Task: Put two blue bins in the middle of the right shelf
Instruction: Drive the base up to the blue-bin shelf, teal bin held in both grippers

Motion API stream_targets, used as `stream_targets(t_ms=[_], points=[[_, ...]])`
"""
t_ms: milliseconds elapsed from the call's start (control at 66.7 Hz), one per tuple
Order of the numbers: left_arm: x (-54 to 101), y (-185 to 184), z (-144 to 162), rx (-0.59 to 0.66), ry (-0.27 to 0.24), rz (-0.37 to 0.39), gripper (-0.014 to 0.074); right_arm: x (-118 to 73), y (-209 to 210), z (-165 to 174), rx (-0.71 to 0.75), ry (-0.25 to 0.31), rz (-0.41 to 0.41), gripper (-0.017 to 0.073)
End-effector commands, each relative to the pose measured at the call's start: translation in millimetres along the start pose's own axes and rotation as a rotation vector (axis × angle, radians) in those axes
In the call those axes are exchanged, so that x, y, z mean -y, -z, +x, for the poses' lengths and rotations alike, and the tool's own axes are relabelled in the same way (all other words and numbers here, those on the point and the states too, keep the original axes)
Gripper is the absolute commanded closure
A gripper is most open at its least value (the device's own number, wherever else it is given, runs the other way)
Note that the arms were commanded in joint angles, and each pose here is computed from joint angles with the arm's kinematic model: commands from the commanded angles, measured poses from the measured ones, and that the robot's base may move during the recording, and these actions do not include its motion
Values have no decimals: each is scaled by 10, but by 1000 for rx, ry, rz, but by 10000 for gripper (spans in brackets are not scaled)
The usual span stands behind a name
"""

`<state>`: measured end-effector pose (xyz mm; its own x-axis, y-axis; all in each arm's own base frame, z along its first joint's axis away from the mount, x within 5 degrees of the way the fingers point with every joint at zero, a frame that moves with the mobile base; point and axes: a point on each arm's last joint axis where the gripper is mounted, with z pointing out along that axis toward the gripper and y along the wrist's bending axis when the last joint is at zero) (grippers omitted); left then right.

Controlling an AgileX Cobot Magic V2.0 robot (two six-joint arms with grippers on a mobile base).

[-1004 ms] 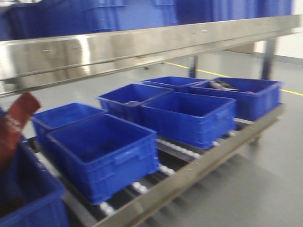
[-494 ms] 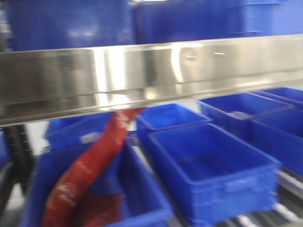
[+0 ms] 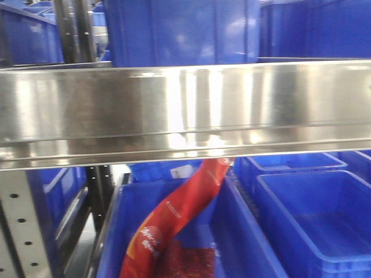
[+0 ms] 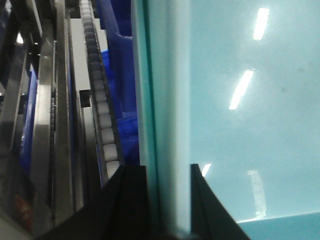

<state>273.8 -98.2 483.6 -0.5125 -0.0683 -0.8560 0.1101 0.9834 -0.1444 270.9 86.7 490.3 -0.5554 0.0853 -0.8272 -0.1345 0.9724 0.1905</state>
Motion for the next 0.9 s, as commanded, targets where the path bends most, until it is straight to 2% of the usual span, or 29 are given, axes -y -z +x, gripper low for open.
stream_targets(t_ms=[0, 884], points=[[57, 97, -110, 102, 12, 62, 704, -74, 162, -126, 129, -19, -82, 725], [57, 97, -110, 102, 12, 62, 704, -78, 164, -140, 145, -19, -87, 725]])
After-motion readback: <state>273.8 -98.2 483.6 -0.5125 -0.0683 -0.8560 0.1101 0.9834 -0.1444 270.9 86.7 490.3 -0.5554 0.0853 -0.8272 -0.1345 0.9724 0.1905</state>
